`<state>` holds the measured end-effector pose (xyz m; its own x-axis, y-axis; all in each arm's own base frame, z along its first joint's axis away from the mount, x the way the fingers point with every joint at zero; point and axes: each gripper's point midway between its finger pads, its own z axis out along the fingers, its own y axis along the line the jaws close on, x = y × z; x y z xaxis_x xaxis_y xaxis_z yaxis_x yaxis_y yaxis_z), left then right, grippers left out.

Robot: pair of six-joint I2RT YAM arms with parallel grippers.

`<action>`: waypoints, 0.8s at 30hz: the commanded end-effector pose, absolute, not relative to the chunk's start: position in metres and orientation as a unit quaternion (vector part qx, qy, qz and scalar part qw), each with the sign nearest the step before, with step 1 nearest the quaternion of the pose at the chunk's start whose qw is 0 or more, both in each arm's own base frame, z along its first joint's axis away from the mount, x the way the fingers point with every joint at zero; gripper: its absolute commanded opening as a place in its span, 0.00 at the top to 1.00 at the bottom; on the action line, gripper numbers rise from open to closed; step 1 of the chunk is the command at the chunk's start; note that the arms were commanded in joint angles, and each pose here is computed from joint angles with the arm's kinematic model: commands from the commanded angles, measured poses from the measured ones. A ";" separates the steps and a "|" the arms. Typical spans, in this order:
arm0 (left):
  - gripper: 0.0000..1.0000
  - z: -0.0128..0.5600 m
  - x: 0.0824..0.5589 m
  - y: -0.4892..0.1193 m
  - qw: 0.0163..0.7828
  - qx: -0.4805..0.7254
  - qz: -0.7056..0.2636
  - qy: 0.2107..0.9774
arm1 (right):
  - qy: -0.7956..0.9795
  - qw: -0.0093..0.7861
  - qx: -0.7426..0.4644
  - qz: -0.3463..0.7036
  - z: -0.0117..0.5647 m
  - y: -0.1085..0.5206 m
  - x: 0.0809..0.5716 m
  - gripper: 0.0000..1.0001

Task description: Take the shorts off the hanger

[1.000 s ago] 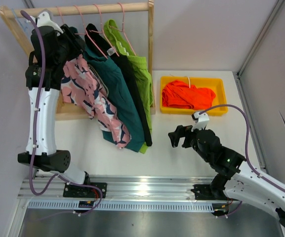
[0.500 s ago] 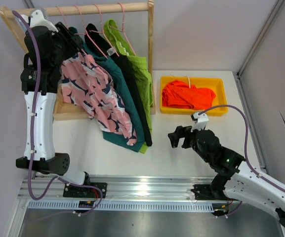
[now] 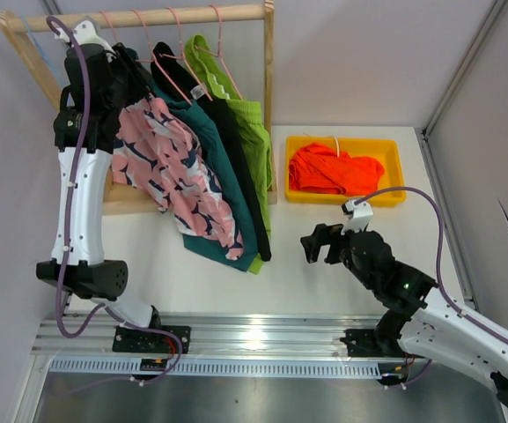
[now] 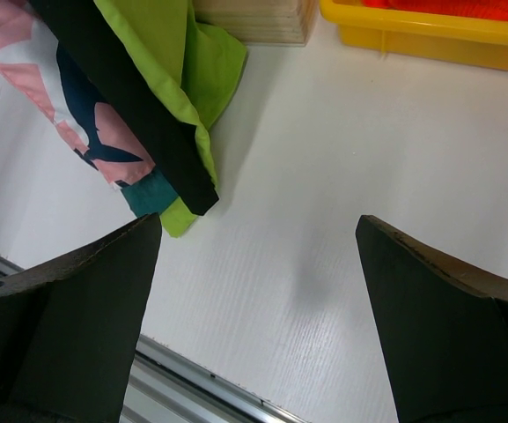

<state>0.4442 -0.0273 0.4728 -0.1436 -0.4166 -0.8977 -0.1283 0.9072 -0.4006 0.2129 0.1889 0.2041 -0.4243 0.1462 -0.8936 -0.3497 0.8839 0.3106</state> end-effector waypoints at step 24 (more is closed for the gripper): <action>1.00 0.531 0.413 -0.025 0.672 -0.161 -0.096 0.716 | 0.759 0.549 -0.126 0.327 0.256 0.236 0.213 0.01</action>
<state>0.4641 -0.0242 0.4463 -0.2272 -0.3795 -0.8969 -0.1916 0.9204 -0.3409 0.2155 0.2031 0.1959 -0.4555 0.1149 -0.8828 -0.4043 0.8568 0.3201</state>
